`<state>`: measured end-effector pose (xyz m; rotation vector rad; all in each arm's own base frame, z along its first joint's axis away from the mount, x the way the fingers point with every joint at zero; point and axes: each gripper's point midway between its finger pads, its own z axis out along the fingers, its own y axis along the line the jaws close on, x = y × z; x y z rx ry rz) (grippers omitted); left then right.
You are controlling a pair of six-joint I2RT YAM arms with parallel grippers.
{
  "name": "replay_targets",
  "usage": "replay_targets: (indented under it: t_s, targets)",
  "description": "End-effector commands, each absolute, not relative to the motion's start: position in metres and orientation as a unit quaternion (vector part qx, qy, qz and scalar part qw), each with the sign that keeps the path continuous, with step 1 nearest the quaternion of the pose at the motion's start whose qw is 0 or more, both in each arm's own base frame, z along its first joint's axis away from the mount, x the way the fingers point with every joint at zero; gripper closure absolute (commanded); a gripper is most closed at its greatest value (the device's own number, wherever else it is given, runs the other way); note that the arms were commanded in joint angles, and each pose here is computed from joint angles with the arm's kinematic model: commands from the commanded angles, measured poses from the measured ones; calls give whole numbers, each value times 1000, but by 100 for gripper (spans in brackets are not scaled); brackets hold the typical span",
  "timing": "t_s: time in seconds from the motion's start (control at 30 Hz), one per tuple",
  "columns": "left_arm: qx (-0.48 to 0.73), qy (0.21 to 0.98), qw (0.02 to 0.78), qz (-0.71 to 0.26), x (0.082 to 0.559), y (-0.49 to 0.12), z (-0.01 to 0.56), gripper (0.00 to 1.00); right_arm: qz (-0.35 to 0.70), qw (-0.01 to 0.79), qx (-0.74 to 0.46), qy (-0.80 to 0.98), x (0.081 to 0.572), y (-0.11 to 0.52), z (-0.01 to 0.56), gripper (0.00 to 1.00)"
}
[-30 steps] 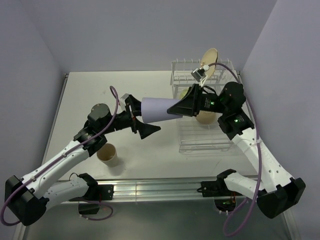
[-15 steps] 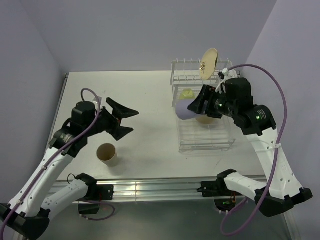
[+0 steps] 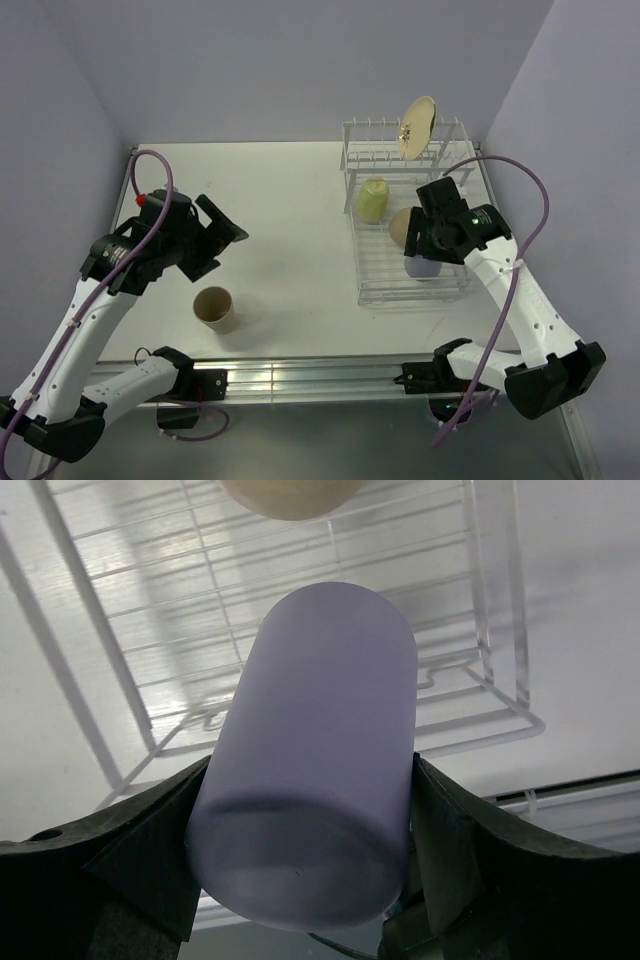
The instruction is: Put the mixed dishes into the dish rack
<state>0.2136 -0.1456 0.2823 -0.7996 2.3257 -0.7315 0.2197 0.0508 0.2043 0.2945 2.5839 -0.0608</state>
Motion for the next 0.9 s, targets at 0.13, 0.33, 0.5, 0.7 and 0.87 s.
replay_targets:
  t_s: [0.13, 0.33, 0.5, 0.7, 0.87]
  targets:
    - [-326, 881, 291, -182, 187, -103, 246, 1, -59, 284, 112, 951, 239, 42, 186, 100]
    - [-337, 883, 285, -161, 178, -93, 228, 1, -58, 281, 105, 952, 252, 47, 161, 100]
    - [-337, 884, 278, -167, 176, -96, 220, 1, -50, 264, 96, 958, 257, 54, 143, 100]
    - [-326, 893, 268, -155, 177, -97, 212, 1, -32, 262, 96, 960, 260, 59, 140, 94]
    - [-317, 904, 250, -144, 180, -101, 198, 1, -27, 259, 95, 961, 258, 60, 137, 82]
